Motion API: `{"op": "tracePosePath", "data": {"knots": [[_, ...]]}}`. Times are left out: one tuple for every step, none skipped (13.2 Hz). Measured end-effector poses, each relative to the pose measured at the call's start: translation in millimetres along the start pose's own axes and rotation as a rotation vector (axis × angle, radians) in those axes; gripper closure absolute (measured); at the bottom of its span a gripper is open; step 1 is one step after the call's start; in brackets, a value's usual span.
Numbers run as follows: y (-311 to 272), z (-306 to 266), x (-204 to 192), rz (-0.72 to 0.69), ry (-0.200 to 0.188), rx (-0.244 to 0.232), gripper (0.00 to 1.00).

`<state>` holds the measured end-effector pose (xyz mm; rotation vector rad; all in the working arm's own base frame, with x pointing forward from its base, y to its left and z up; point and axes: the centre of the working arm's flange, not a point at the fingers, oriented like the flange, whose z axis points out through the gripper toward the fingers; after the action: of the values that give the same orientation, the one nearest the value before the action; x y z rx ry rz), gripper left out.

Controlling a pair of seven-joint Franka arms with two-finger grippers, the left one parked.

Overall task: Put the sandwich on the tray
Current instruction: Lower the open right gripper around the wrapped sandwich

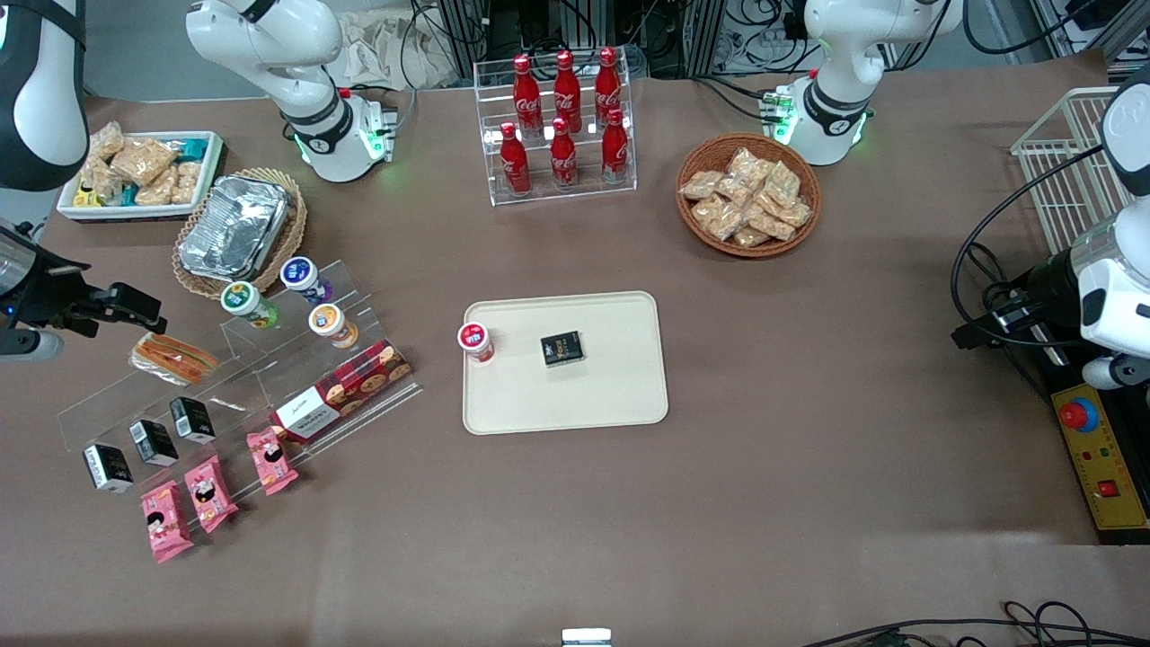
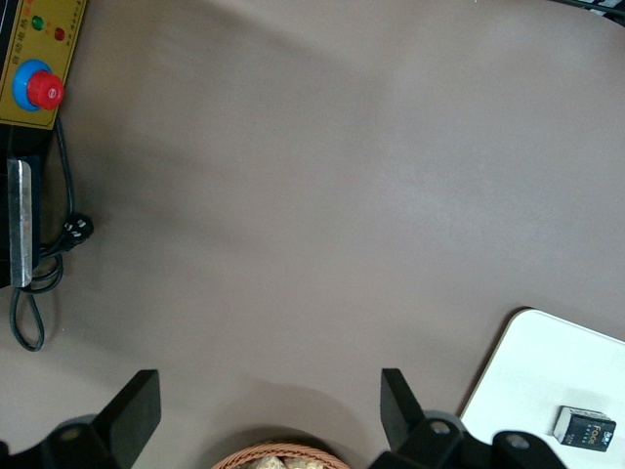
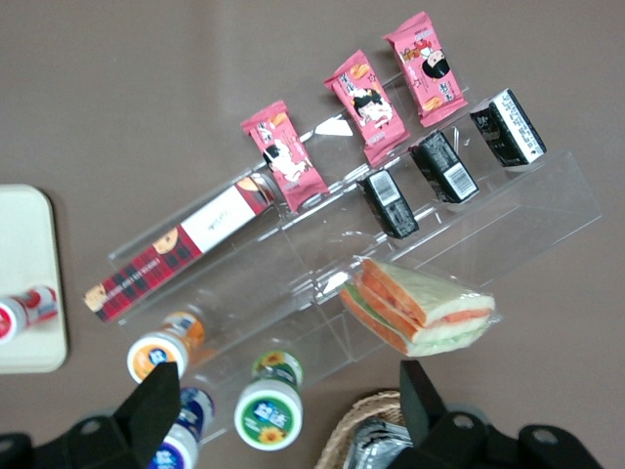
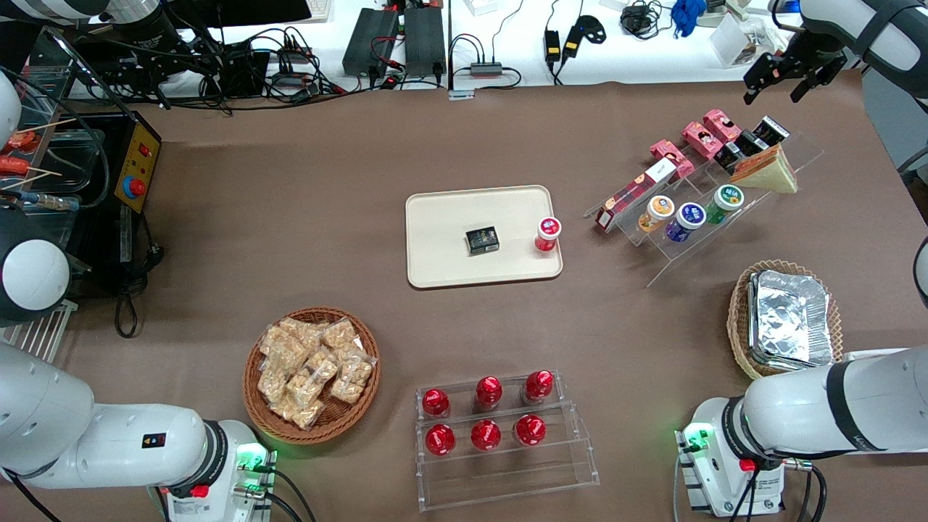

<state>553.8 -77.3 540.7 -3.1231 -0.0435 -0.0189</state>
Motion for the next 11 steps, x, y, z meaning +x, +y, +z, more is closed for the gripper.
{"op": "tracePosePath", "data": {"knots": [[12,5,-2,-0.035,-0.002,0.0,0.0],[26,11,-5,-0.058,-0.003,0.0,0.0],[34,15,-7,-0.062,-0.006,0.0,0.0],[37,18,-8,-0.06,-0.01,0.001,0.0],[37,21,-8,-0.055,-0.015,0.003,0.0],[38,24,-9,-0.026,-0.02,0.004,0.0],[40,27,-9,0.053,-0.025,0.005,0.0],[43,29,-9,0.17,-0.028,0.004,0.0],[48,29,-10,0.269,-0.028,0.003,0.0],[51,30,-11,0.346,-0.029,0.002,0.0],[52,30,-11,0.422,-0.03,0.001,0.0]]}}
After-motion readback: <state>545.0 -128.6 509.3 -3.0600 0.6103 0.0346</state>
